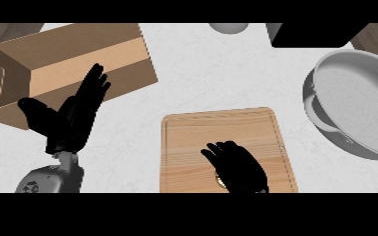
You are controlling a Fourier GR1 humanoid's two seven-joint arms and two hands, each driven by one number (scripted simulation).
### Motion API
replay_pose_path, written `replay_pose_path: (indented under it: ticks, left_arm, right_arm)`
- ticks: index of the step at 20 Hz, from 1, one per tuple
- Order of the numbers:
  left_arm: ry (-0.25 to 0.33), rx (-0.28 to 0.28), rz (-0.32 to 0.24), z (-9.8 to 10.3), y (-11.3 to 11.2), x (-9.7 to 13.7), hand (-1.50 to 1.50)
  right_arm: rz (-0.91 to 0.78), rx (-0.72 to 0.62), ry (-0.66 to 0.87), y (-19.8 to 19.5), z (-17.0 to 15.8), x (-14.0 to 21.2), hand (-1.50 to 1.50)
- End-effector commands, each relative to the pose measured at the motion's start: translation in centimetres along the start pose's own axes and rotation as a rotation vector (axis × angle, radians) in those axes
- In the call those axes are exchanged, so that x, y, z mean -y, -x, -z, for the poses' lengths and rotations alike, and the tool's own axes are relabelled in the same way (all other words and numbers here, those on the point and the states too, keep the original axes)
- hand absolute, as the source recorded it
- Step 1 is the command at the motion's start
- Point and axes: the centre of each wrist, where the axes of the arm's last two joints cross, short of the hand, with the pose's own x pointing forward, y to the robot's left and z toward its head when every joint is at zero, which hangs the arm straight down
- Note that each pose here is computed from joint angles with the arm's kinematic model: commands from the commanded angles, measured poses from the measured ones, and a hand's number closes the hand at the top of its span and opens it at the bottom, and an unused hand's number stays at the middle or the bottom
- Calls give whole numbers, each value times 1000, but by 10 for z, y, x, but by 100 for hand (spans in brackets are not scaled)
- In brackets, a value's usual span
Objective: Pick the cupcake from the cutting board and place it in the pot
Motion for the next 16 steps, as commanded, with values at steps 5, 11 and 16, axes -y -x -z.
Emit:
replay_pose_path:
  ticks: [5, 11, 16]
  left_arm:
    - [-22, 4, -1, -4, -12, 7, 0]
    - [-3, -4, 5, 2, -3, 18, 0]
    - [-79, 11, -13, -6, -2, -9, 0]
  right_arm:
    - [15, 157, 66, -4, 13, 1, 150]
    - [32, 168, 102, -8, 14, -1, 150]
    - [146, -243, 204, 155, -53, 0, 150]
